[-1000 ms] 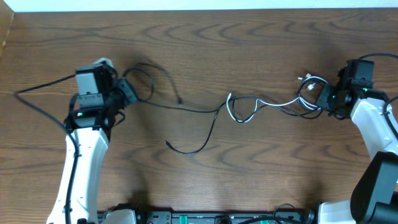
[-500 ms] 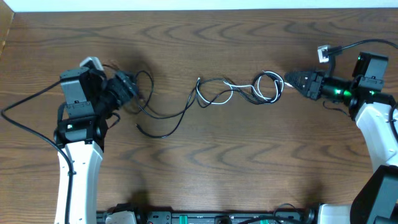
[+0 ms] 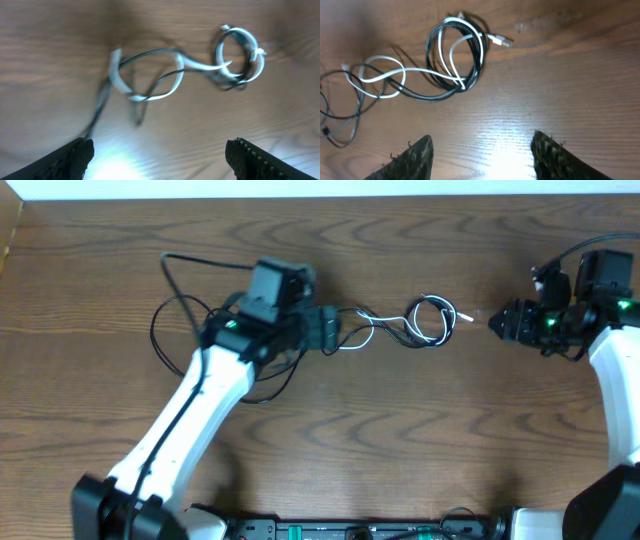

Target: Untangle cables

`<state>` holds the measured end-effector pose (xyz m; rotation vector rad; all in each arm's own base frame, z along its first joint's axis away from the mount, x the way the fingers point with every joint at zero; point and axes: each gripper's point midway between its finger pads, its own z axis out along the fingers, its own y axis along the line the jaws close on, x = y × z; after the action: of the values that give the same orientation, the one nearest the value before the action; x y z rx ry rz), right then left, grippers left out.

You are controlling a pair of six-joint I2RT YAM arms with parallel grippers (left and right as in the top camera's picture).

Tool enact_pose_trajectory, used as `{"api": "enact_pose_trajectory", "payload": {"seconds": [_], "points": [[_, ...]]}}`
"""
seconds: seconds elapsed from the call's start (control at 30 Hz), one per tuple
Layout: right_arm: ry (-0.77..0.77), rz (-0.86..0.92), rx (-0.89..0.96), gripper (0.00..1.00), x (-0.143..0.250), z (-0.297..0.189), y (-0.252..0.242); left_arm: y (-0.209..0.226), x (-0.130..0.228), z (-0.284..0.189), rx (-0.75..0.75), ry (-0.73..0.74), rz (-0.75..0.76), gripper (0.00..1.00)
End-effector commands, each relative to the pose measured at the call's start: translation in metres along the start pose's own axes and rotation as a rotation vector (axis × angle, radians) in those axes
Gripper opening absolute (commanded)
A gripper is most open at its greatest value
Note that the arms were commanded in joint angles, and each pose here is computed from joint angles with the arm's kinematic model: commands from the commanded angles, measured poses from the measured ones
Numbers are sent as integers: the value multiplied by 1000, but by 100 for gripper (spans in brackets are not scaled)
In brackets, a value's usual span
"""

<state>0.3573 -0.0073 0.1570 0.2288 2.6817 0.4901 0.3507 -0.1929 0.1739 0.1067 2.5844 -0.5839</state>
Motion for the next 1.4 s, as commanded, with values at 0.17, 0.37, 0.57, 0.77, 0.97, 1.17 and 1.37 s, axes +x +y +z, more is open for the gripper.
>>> {"api": "enact_pose_trajectory", "payload": {"seconds": [0.17,0.37,0.57,0.77,0.97,1.17,1.37], "points": [[-1,-28,17,62,-2,-8,2,-70,20,107,213,195,-603,90],[11,-23,18,63,1,-8,2,-68,28,170,123,112,-848,90],[19,-23,0,63,3,-8,6,-66,-13,180,169,-112,-871,90],[19,-24,-7,63,3,-8,8,-57,-11,188,117,-158,-870,90],[19,-24,-15,62,3,-8,9,-59,-3,198,110,-154,-816,30],[9,-29,-19,66,0,-8,10,-87,-12,166,257,-66,-385,7],[41,-213,-150,69,10,1,55,-135,8,72,552,123,-53,7]]}}
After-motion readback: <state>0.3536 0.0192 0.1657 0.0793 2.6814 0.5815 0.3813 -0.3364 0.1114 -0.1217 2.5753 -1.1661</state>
